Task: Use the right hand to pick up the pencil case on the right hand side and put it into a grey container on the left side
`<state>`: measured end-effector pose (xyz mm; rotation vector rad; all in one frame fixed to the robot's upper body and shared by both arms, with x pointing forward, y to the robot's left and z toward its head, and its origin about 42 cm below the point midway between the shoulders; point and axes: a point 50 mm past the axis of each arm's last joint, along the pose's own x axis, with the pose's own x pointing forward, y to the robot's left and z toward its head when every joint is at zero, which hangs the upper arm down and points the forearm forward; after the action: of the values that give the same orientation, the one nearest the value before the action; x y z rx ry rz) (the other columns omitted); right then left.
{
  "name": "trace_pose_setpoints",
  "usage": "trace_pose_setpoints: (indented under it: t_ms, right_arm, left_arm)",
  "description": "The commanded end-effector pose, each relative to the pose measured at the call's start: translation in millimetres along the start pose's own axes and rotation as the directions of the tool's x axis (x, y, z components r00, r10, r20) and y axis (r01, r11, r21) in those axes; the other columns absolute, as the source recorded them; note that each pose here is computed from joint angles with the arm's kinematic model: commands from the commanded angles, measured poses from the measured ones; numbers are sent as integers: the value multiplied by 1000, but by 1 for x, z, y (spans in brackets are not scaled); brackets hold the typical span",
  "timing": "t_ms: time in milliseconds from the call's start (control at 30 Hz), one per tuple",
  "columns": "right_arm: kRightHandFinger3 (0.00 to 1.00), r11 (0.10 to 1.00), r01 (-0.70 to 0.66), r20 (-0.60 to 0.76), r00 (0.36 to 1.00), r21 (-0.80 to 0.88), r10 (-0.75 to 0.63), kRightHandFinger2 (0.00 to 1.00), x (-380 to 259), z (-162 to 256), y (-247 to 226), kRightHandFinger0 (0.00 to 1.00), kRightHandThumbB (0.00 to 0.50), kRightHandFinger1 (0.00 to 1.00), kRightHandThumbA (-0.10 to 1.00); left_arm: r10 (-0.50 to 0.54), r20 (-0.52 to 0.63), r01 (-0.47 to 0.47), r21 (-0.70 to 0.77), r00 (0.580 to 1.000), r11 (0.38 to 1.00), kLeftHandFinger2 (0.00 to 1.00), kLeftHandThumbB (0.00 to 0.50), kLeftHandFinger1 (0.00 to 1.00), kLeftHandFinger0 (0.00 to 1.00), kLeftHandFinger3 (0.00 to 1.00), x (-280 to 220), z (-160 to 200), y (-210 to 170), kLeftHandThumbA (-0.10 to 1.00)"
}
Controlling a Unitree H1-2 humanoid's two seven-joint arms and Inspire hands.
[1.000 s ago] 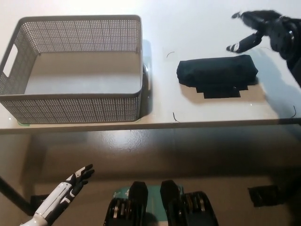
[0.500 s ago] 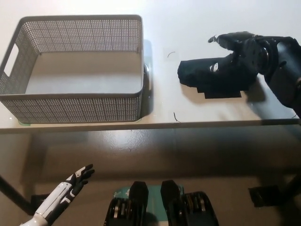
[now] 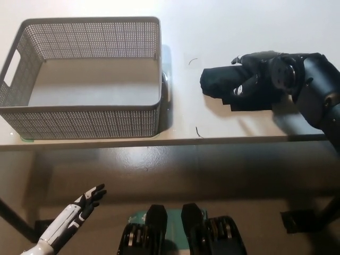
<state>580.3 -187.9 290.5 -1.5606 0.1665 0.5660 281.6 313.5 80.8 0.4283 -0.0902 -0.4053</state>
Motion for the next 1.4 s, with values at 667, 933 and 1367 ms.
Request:
trace_pose_setpoints:
  t_ms: [667,933,1367]
  right_arm:
    - [1000,994,-62,-20,998,87,64,1000,24,21,58,1000,500,1000,600]
    - [997,977,211,19,977,15,-212,663,21,9,53,447,344,512,34]
    - [547,842,518,40,848,150,-529,379,7,-3,16,0,286,135,-100]
  left_arm:
    - [17,78,-19,26,997,999,1000,370,1000,1000,1000,8,10,13,1000]
    - [15,88,-18,33,996,999,1000,378,1000,1000,1000,12,12,14,1000]
    - [20,84,-23,32,996,999,1000,386,1000,1000,1000,13,11,17,1000]
